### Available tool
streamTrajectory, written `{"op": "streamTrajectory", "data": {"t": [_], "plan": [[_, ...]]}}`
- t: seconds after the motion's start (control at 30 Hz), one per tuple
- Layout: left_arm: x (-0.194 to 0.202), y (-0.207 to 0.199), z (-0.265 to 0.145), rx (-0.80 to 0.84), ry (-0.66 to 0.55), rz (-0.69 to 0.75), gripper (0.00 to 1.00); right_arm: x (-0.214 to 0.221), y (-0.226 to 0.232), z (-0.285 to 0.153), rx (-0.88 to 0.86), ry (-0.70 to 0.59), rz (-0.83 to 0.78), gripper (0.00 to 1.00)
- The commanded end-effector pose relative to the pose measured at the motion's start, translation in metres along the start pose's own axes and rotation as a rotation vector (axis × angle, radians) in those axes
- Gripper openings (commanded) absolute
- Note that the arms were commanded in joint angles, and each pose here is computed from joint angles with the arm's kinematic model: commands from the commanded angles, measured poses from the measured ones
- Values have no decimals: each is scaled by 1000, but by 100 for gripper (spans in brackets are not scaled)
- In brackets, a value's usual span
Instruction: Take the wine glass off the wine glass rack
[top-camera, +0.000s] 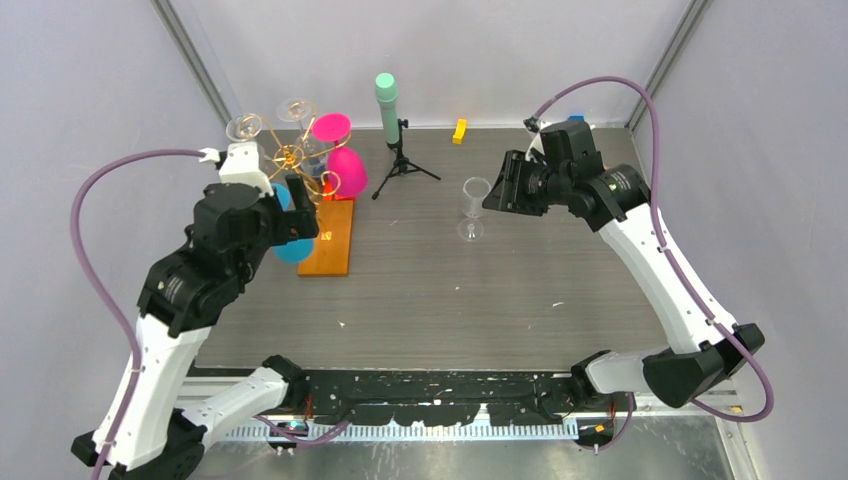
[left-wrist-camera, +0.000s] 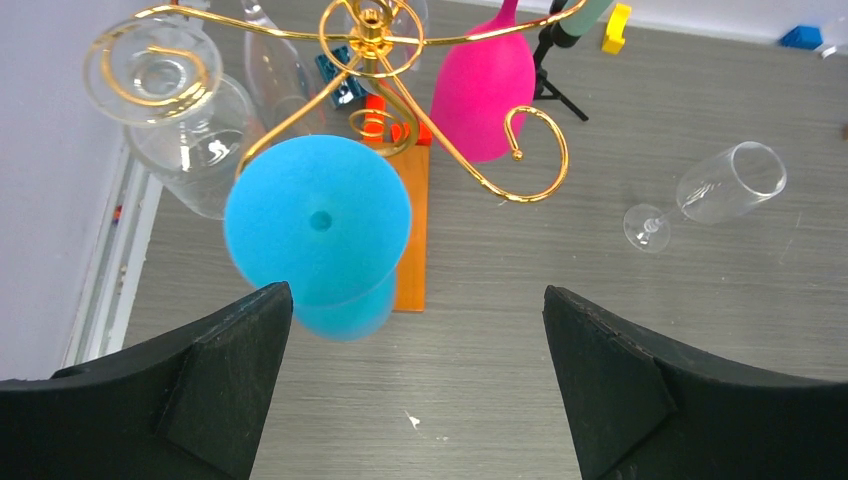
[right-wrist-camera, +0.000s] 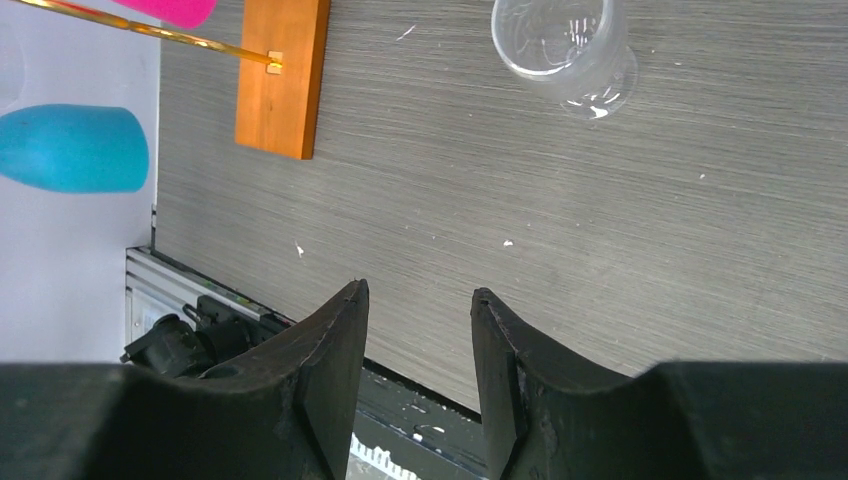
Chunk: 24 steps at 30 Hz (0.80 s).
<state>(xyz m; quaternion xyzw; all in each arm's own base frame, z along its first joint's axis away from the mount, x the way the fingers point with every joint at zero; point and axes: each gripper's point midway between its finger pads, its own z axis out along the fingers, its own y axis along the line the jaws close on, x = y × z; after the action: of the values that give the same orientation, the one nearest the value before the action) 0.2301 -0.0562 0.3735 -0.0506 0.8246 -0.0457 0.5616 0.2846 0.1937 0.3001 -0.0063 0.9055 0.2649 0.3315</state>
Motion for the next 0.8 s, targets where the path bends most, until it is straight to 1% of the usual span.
{"op": "streamTrajectory", "data": {"t": [0.0,0.13,0.2,0.23,0.3,0.37,0.5,0.57,0.7,0.77], "plan": [[-23,-6,-2,35,-28,-44,100,-4,10,-11,-57,-52,-10,48],[-51,-18,0,109,-51,-77,100,1,8,-11,-57,-43,-10,48],[-63,-18,10,118,-48,-103,100,2,10,-12,-70,-43,-6,48],[-65,-25,15,166,-31,-122,100,2,11,-12,-75,-46,-3,48],[-73,-29,27,229,-6,-193,98,3,12,-13,-83,-48,1,48],[-80,-29,36,281,7,-260,94,4,12,-15,-88,-48,5,48],[-92,-10,34,302,-26,-384,92,7,11,-19,-91,-51,8,48],[-87,2,31,281,-27,-414,92,9,11,-22,-93,-55,8,48],[-70,38,25,129,-44,-451,93,10,12,-21,-101,-58,14,48],[-64,46,22,89,-47,-454,94,13,11,-20,-102,-51,16,48]]}}
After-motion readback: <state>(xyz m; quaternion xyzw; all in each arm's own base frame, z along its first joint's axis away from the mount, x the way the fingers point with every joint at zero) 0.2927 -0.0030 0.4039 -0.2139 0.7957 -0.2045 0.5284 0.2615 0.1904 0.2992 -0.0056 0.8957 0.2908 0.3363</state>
